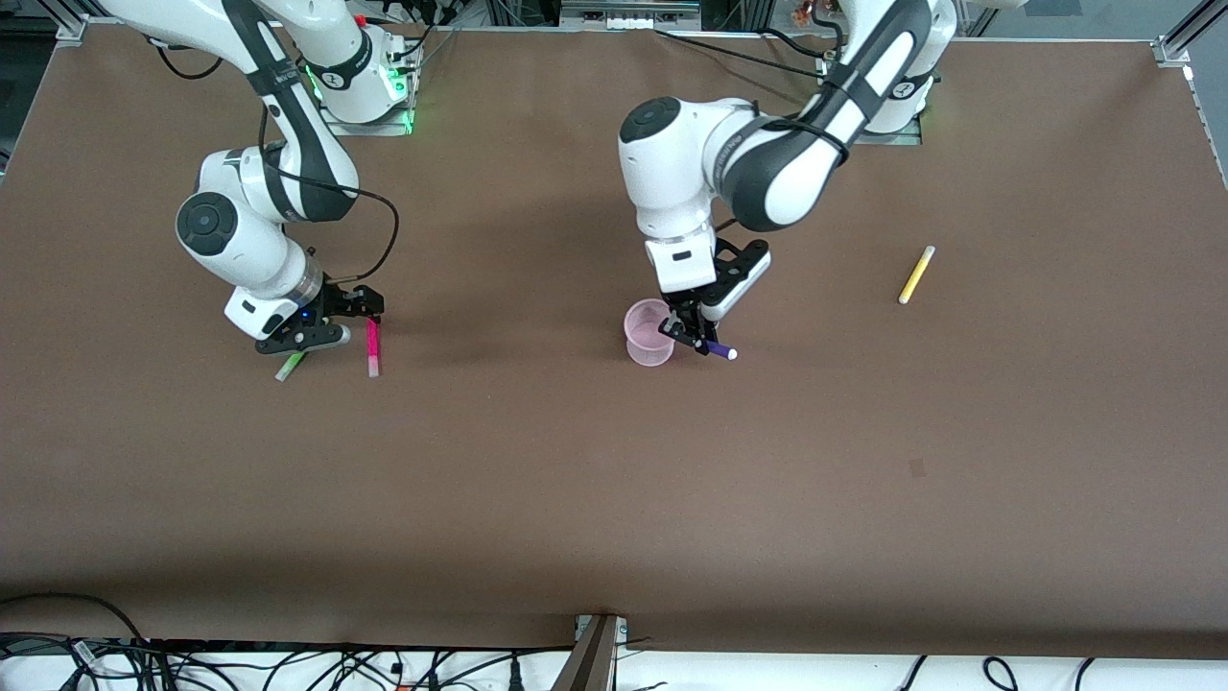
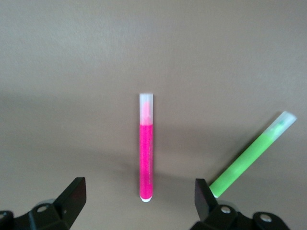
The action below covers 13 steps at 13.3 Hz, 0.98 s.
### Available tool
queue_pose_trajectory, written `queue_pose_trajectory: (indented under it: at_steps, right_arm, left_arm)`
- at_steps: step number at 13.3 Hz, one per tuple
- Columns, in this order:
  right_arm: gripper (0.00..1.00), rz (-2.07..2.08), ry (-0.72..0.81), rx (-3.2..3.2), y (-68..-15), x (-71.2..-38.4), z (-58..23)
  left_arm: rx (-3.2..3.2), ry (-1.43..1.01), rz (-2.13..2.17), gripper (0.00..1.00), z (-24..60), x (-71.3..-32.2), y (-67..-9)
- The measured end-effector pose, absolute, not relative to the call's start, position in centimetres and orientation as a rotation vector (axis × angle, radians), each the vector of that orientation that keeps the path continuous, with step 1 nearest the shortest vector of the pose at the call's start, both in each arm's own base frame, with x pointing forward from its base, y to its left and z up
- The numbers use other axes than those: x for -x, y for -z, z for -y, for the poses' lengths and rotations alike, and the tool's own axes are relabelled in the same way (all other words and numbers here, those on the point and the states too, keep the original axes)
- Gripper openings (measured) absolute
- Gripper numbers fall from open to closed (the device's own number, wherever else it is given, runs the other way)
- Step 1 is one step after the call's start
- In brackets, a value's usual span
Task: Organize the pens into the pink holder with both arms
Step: 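Release the pen into the cup while the right gripper grasps the pink pen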
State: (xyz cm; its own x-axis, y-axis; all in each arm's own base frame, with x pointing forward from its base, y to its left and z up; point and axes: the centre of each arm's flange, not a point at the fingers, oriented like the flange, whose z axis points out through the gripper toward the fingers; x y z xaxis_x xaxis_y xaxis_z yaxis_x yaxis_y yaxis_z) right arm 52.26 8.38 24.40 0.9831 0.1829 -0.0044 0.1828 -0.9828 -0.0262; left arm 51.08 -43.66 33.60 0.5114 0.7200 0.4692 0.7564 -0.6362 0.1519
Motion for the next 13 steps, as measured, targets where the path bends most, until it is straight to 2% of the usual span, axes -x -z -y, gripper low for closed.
queue_pose_trajectory:
  at_steps: [5, 8, 9, 10, 12, 13]
  right_arm:
    - [0.94, 0.216, 0.027, 3.105, -21.2, -50.1, -8.0]
    - [0.93, 0.180, 0.014, 3.101, -19.8, -50.0, -7.9]
    - [0.86, 0.173, 0.014, 3.100, -19.3, -49.9, -7.9]
    - [0.86, 0.171, 0.006, 3.100, -18.9, -49.8, -7.9]
    - [0.72, 0.167, -0.009, 3.101, -18.4, -49.6, -7.9]
    - [0.72, 0.167, -0.013, 3.101, -18.3, -49.6, -7.9]
  left_arm:
    - [2.562, 0.946, 1.185, 0.18, 47.1, -47.1, -31.6]
    - [2.542, 0.989, 1.173, 0.18, 49.1, -46.9, -29.9]
    - [2.527, 1.001, 1.166, 0.18, 49.4, -47.2, -29.3]
    - [2.509, 1.022, 1.160, 0.18, 49.7, -47.4, -28.6]
    - [2.495, 1.028, 1.156, 0.18, 50.1, -47.5, -27.5]
    - [2.492, 1.028, 1.156, 0.18, 50.2, -47.5, -27.3]
